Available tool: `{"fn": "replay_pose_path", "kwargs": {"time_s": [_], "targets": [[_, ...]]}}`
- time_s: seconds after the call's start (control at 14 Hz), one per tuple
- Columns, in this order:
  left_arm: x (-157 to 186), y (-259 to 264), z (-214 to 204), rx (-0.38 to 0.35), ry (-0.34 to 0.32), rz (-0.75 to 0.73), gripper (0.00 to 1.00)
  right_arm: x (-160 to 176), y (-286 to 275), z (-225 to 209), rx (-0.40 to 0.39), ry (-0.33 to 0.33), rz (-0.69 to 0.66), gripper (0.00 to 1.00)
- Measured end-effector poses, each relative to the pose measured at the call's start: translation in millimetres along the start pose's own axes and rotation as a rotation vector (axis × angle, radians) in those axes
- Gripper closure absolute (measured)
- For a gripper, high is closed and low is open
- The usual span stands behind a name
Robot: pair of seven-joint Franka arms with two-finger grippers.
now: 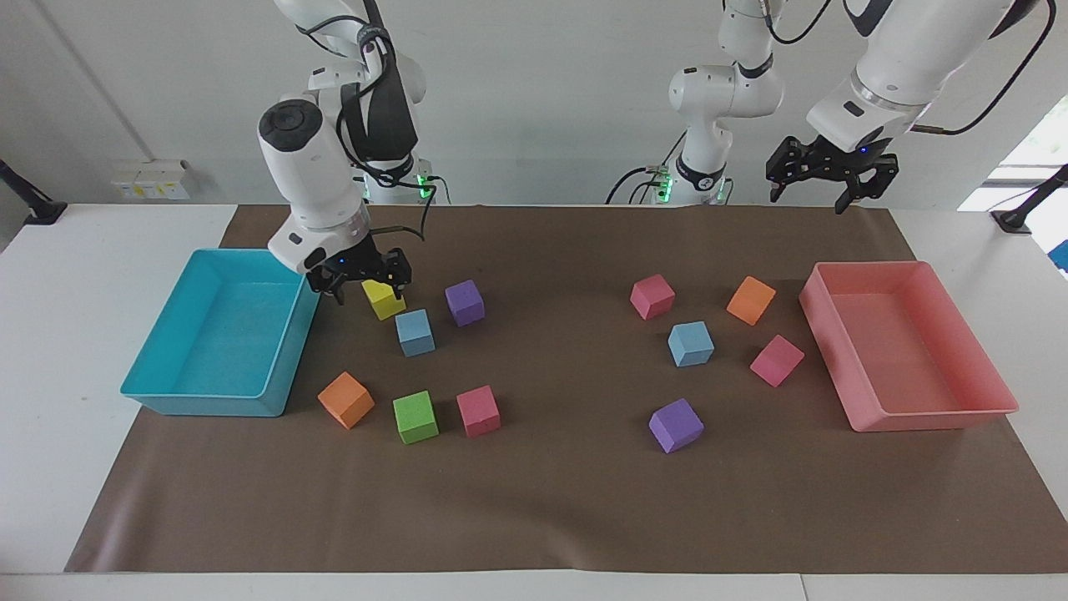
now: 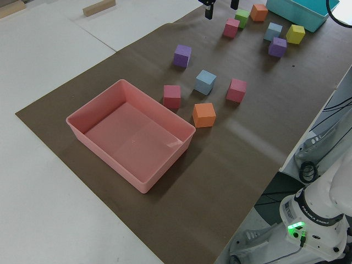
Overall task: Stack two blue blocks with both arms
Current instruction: 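Reach the right gripper to the light blue cube and grasp it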
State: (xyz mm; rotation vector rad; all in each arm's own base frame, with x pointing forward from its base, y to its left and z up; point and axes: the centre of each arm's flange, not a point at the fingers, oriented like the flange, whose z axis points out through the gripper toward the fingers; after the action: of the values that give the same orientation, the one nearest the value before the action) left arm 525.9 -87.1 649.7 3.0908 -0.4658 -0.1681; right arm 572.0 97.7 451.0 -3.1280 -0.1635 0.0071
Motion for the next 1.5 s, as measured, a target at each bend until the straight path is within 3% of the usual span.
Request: {"fn": "replay_pose_path", "kwargs": {"time_s": [0.57, 0.86, 1.21, 1.5], "targets": [[0.0, 0.0, 0.0, 0.0, 0.0, 0.0, 0.0, -7.8, -8.9, 89.6, 0.007, -0.004, -0.099, 0.0], [0.0, 0.1, 0.0, 0.0, 0.0, 0.0, 0.0, -6.2, -20.6, 112.1, 0.033, -0.011, -0.178, 0.0], [0.0, 0.1, 0.0, 0.0, 0.0, 0.0, 0.0, -4.3, -24.8, 133.9, 0.054, -0.022, -0.367, 0.0], [0.0, 0.2, 0.0, 0.0, 0.0, 0.0, 0.0, -8.1, -24.0, 144.0, 0.054, -0.029, -0.392, 0.0]]}}
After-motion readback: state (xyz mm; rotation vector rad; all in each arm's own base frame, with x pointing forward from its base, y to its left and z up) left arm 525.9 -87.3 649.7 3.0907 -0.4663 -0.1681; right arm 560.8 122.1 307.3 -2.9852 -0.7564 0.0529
